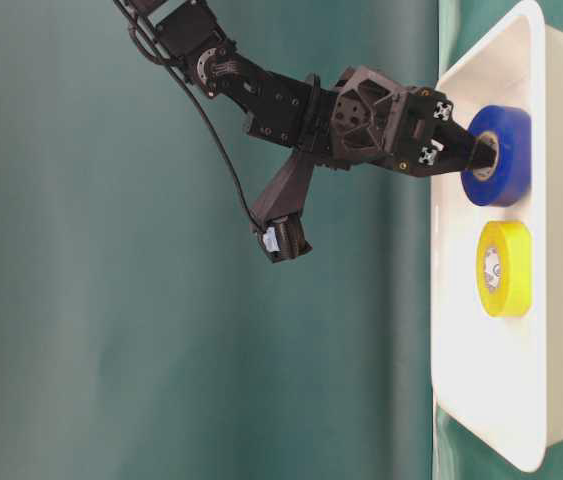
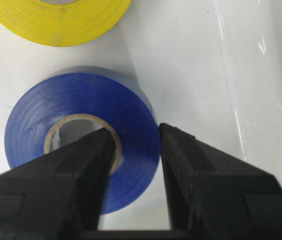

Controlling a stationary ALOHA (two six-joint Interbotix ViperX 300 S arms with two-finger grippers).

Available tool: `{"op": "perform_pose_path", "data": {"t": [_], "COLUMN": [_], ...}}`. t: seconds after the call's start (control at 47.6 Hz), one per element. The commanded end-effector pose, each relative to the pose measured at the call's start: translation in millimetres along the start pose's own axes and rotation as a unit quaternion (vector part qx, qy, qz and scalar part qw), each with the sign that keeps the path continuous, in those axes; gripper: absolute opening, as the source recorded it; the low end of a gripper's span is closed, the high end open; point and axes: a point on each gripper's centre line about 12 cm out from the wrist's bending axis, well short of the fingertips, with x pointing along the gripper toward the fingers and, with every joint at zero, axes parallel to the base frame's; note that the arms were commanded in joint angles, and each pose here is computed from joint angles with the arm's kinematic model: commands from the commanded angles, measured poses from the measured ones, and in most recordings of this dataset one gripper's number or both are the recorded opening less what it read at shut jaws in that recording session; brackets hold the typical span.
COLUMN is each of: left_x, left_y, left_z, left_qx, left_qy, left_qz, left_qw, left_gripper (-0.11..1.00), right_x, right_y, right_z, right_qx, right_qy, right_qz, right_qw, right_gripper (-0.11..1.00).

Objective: Pick up the tape from a random location and place it into the white case.
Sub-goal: 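Lower the blue roll into the tray beside the yellow roll, then open the right gripper to release the blue roll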

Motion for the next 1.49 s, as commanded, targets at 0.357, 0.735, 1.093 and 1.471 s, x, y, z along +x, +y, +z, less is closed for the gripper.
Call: {"op": "perform_pose_path", "data": {"t": [0.357, 0.735, 1.093, 1.471], "left_x": [0, 0, 0, 0], "left_y": [0, 1, 1, 1], "left_z": [12, 15, 15, 14], "left_qx": [-0.002, -0.002, -0.001, -0.002], "left_qy": [-0.016, -0.018, -0.019, -0.014], "left_qz": [0.001, 0.001, 0.001, 0.001], "left_qw": [0.9999, 0.9998, 0.9998, 0.9999], "left_gripper": [0.98, 0.98, 0.98, 0.98], "right_x": [-20, -105, -159, -160], "right_y": [-4, -16, -24, -21], "right_z": [12, 30, 29, 30], "right_qx": [-0.001, 0.005, 0.011, 0.008], "right_qy": [-0.028, -0.057, -0.059, -0.065], "right_qz": [-0.005, -0.023, -0.042, -0.040], "right_qw": [0.9996, 0.9981, 0.9973, 0.9971], "right_gripper": [0.89, 0.91, 0.91, 0.91]}}
